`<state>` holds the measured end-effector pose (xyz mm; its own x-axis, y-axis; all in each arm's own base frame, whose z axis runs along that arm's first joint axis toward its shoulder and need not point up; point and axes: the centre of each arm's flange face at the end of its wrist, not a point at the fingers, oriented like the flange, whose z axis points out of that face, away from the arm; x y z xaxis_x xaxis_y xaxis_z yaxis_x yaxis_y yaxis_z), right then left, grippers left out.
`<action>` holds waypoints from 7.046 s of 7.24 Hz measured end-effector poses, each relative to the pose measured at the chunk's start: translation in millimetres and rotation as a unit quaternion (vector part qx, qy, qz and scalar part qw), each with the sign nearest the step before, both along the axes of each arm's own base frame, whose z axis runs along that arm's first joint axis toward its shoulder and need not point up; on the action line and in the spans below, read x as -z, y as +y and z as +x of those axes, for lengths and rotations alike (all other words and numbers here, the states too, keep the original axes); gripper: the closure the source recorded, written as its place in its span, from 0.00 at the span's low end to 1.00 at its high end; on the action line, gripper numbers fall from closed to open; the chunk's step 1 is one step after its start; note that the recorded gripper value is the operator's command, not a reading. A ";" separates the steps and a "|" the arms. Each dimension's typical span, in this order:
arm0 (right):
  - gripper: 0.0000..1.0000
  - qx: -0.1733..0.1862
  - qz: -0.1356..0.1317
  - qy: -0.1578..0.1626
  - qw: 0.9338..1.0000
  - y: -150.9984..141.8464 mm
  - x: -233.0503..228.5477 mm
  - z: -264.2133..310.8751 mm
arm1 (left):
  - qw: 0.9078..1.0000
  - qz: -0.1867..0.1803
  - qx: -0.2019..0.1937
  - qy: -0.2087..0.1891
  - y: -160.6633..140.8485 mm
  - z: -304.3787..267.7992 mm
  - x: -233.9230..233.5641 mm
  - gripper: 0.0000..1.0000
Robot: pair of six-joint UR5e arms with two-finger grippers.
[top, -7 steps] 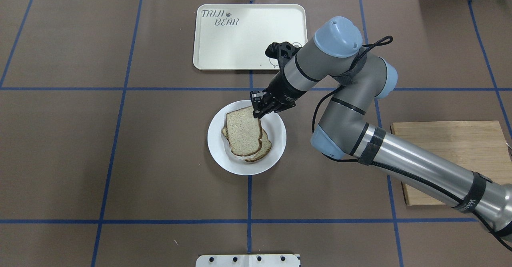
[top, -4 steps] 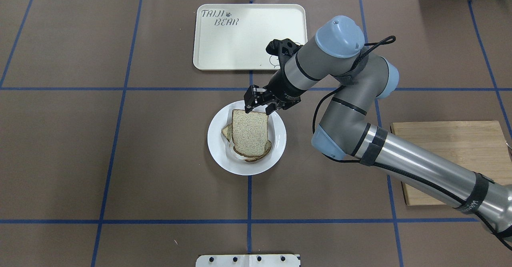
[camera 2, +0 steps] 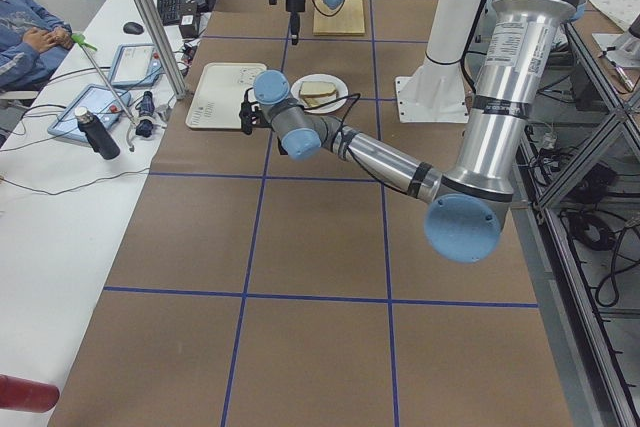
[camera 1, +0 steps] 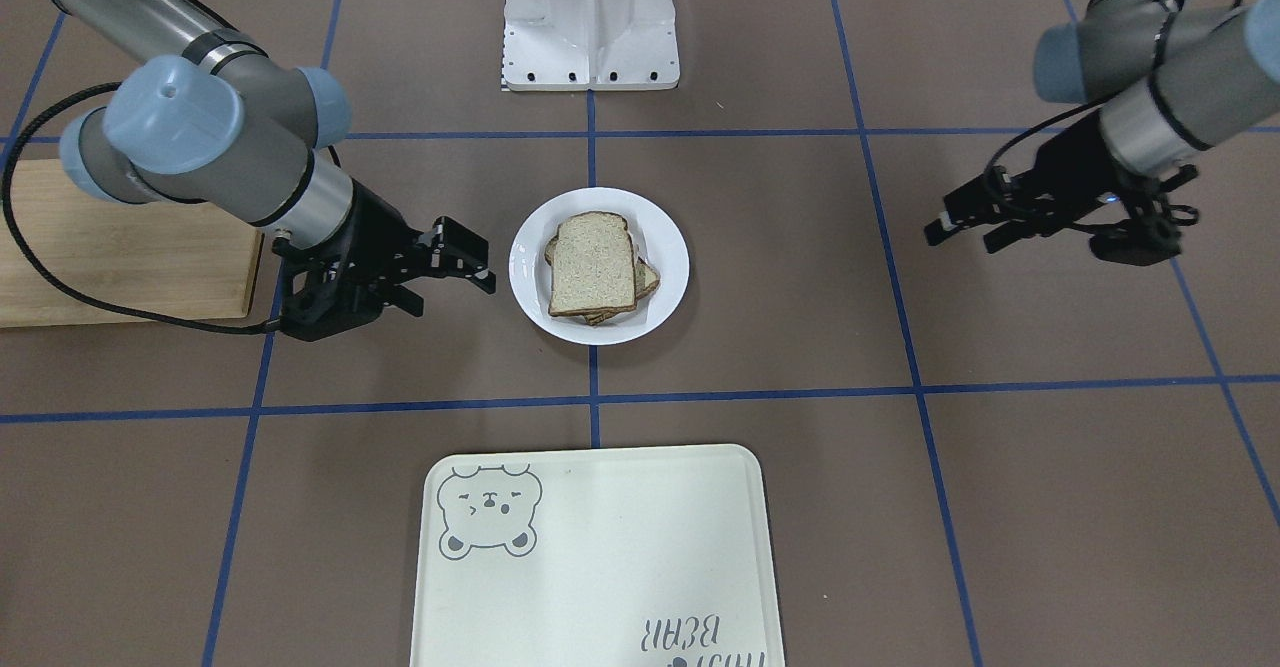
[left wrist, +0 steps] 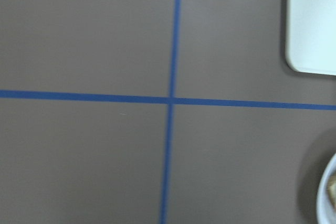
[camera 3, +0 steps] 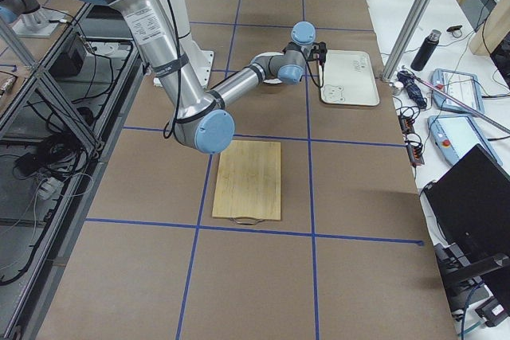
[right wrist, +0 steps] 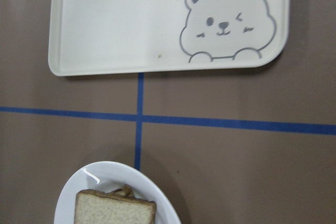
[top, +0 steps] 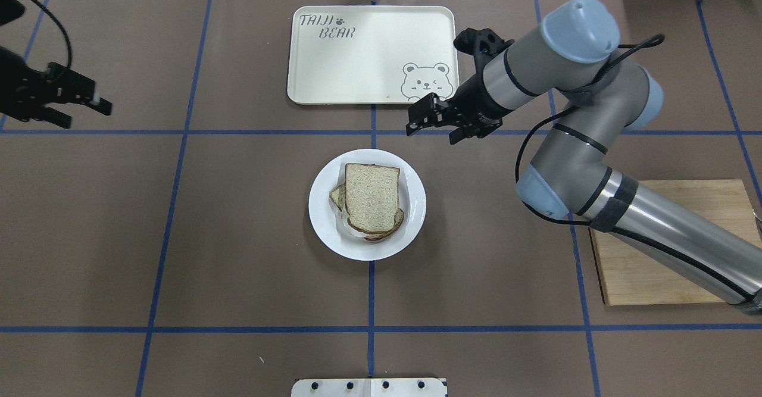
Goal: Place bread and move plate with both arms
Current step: 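Raise the right gripper away while the left gripper reaches toward the plate rim, then grip the plate rim nearest the robot with the left gripper, then slide the plate with the left gripper onto the bear-printed tray, then release the plate and withdraw the left gripper upward and back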
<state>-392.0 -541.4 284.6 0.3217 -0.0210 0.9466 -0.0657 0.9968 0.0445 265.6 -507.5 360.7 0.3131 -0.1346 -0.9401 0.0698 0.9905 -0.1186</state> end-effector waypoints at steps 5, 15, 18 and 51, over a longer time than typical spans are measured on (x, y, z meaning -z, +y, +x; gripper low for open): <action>0.01 -0.032 -0.014 0.019 0.999 -18.1 -37.3 40.2 | 0.995 -0.064 0.038 0.060 67.0 194.1 32.6 0.08; 0.01 -0.032 -0.014 0.022 0.999 -15.7 -41.4 38.9 | 0.991 -0.068 0.037 0.108 103.4 264.1 30.1 0.40; 0.01 -0.032 -0.013 0.022 0.999 -15.3 -40.4 38.6 | 0.991 -0.066 0.045 0.111 111.1 273.2 32.7 0.52; 0.00 -0.104 0.017 0.105 0.989 -53.2 -157.8 204.5 | 0.903 -0.077 0.403 0.125 -13.1 217.4 75.1 0.03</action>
<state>-187.5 -594.6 442.5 0.5121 0.0366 0.8582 -0.2557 0.9603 0.1116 483.0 -520.5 285.6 -0.1641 -0.3593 -0.9187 0.7130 0.6004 -0.3621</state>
